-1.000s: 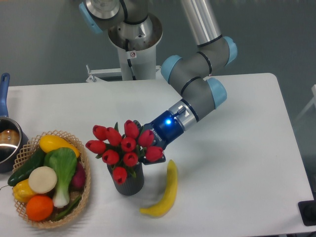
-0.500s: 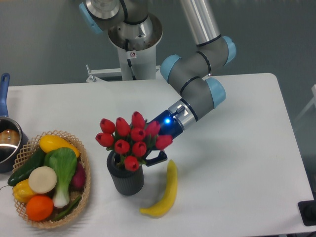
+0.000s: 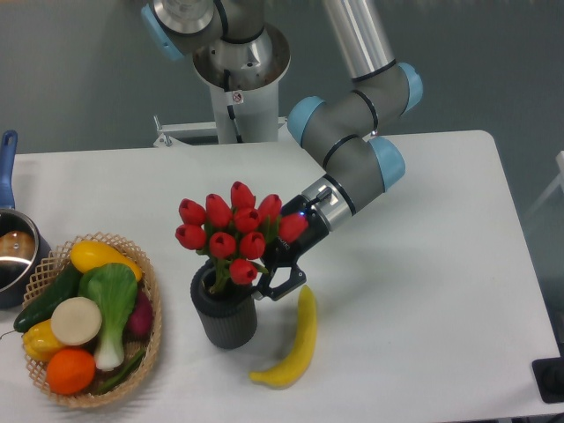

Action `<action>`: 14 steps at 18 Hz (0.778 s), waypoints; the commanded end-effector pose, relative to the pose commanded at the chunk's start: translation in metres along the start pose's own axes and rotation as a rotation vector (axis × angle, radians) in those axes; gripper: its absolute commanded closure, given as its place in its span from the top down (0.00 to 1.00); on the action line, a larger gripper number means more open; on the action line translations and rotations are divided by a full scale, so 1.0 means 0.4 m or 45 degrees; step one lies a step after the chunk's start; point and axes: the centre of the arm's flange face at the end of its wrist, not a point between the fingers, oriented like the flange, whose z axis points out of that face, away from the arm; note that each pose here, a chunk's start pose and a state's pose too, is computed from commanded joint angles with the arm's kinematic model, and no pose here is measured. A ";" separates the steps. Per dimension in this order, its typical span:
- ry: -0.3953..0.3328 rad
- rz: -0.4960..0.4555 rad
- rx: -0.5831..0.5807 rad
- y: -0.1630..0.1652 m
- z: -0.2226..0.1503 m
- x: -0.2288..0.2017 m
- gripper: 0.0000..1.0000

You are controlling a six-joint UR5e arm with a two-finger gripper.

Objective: Insert the flowers into the vase
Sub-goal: 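Adjust the tulip bunch upright in the vase while holding the stems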

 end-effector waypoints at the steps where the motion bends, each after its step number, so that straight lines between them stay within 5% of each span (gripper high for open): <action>1: 0.000 0.006 0.000 -0.002 0.000 -0.001 0.83; 7: -0.010 0.056 -0.032 -0.036 -0.003 -0.020 0.99; 14: -0.033 0.121 -0.228 -0.093 0.019 -0.033 1.00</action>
